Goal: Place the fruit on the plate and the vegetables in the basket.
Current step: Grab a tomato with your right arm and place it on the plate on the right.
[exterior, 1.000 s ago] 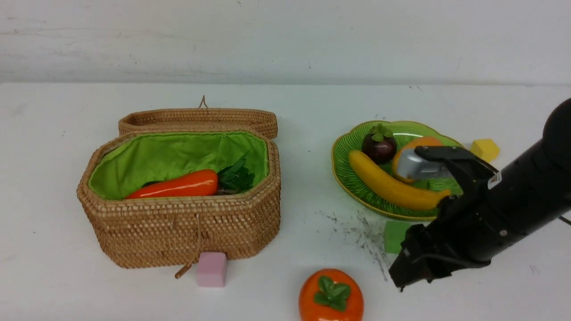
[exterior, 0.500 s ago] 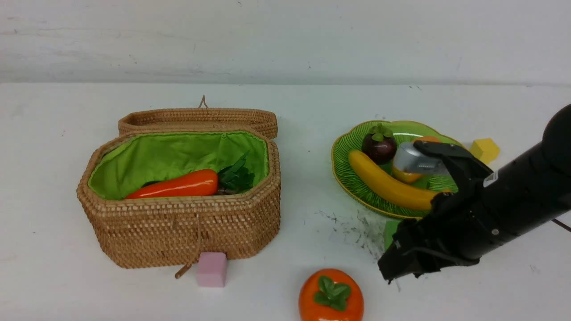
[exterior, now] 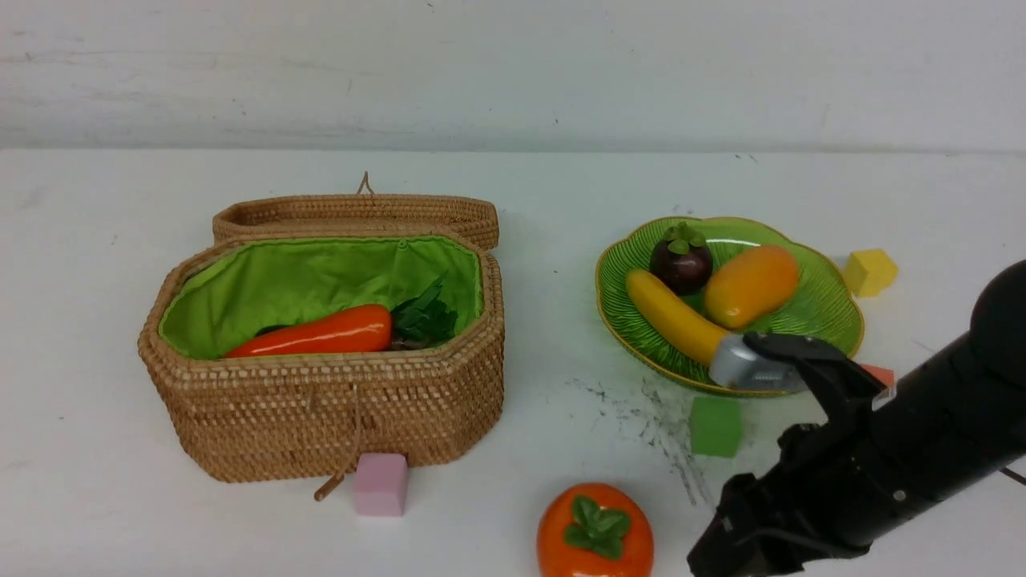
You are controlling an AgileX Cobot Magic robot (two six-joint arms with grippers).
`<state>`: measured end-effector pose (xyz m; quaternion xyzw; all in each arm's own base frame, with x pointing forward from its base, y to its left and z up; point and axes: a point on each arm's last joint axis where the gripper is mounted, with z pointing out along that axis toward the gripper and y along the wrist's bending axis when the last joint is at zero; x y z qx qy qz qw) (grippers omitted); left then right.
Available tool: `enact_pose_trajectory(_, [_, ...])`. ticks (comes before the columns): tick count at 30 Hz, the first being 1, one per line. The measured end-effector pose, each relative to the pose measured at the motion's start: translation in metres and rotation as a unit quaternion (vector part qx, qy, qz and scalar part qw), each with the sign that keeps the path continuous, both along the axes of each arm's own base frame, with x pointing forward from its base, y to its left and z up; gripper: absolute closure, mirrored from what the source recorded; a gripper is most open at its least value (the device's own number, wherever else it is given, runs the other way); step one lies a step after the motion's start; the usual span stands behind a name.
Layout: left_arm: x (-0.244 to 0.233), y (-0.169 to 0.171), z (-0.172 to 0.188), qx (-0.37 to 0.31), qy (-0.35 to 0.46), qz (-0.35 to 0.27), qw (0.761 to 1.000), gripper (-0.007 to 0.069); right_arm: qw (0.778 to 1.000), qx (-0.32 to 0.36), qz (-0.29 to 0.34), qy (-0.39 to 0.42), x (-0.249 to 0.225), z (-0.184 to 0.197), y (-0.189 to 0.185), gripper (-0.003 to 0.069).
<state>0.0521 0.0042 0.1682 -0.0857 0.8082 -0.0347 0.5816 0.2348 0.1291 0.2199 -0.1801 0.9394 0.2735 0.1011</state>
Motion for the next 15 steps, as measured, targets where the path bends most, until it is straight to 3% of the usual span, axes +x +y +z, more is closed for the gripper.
enact_pose_trajectory(15, [0.0, 0.0, 0.0, 0.0, 0.0, 0.0, 1.0, 0.0387, 0.999, 0.027, -0.019, 0.0, -0.0005, 0.0009, 0.0027, 0.0206])
